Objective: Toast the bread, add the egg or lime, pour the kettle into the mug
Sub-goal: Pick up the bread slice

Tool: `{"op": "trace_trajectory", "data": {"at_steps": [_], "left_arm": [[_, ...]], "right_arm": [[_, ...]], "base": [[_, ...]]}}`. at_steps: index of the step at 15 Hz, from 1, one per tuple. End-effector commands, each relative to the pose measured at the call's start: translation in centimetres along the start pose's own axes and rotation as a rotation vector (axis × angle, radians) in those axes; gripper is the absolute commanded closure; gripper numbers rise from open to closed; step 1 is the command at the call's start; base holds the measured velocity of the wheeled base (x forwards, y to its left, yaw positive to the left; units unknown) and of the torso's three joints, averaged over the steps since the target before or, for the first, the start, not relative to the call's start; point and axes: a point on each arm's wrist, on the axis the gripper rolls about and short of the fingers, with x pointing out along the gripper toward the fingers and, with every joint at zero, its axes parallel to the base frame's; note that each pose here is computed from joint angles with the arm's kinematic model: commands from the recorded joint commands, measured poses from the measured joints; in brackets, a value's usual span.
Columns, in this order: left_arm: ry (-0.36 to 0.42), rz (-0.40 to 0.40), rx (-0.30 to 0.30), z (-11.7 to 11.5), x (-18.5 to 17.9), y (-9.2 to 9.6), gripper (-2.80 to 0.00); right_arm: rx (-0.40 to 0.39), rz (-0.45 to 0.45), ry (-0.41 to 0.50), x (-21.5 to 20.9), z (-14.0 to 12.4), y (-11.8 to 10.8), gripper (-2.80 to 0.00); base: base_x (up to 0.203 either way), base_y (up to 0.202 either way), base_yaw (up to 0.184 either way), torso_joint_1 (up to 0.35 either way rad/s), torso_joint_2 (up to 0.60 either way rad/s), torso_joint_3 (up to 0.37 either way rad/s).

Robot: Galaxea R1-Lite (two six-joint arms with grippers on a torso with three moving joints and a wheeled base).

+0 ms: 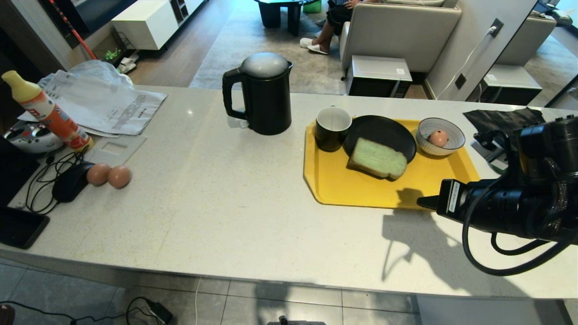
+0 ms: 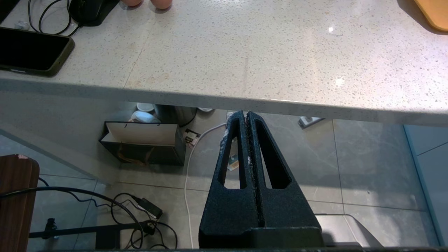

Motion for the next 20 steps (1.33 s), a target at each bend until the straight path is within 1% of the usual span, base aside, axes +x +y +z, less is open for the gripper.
{"op": "trace_trajectory", "data": {"at_steps": [1, 4, 5, 7, 9, 10, 11, 13, 17, 20], "left_arm": [[0.016, 0.0, -0.001, -0.5, 0.1, 0.0, 0.0], [0.016, 0.002, -0.001, -0.5, 0.1, 0.0, 0.0], [0.016, 0.001, -0.001, -0.5, 0.1, 0.0, 0.0], [0.016, 0.002, -0.001, -0.5, 0.1, 0.0, 0.0], [0.016, 0.001, -0.001, -0.5, 0.1, 0.0, 0.0], [0.016, 0.001, -0.001, -0.5, 0.1, 0.0, 0.0], [0.016, 0.0, -0.001, -0.5, 0.1, 0.0, 0.0], [0.016, 0.002, -0.001, -0.5, 0.1, 0.0, 0.0], [0.016, 0.001, -0.001, -0.5, 0.1, 0.0, 0.0], [0.016, 0.002, -0.001, -0.5, 0.1, 0.0, 0.0]], "right_arm": [[0.018, -0.016, 0.02, 1.5, 0.4, -0.3, 0.0], [0.064, 0.054, 0.005, 3.1, 3.1, 0.5, 0.0], [0.068, 0.054, 0.012, 3.4, 3.7, 0.6, 0.0], [0.056, 0.004, 0.028, 3.3, 5.0, -0.5, 0.0], [0.07, 0.004, 0.035, 4.1, 5.9, -1.3, 0.0], [0.08, -0.001, 0.035, 4.6, 6.2, -1.8, -2.8], [0.085, 0.004, 0.042, 5.1, 6.4, -2.0, -2.8], [0.102, 0.043, 0.061, 5.4, 6.9, -2.6, -2.8], [0.154, 0.113, 0.086, 5.4, 8.1, -4.9, -2.8], [0.176, 0.169, 0.1, 6.4, 8.4, -6.2, -2.8]], "base": [[0.0, 0.0, 0.0, 0.0, 0.0, 0.0], [0.0, 0.0, 0.0, 0.0, 0.0, 0.0], [0.0, 0.0, 0.0, 0.0, 0.0, 0.0], [0.0, 0.0, 0.0, 0.0, 0.0, 0.0], [0.0, 0.0, 0.0, 0.0, 0.0, 0.0], [0.0, 0.0, 0.0, 0.0, 0.0, 0.0], [0.0, 0.0, 0.0, 0.0, 0.0, 0.0], [0.0, 0.0, 0.0, 0.0, 0.0, 0.0], [0.0, 0.0, 0.0, 0.0, 0.0, 0.0], [0.0, 0.0, 0.0, 0.0, 0.0, 0.0]]}}
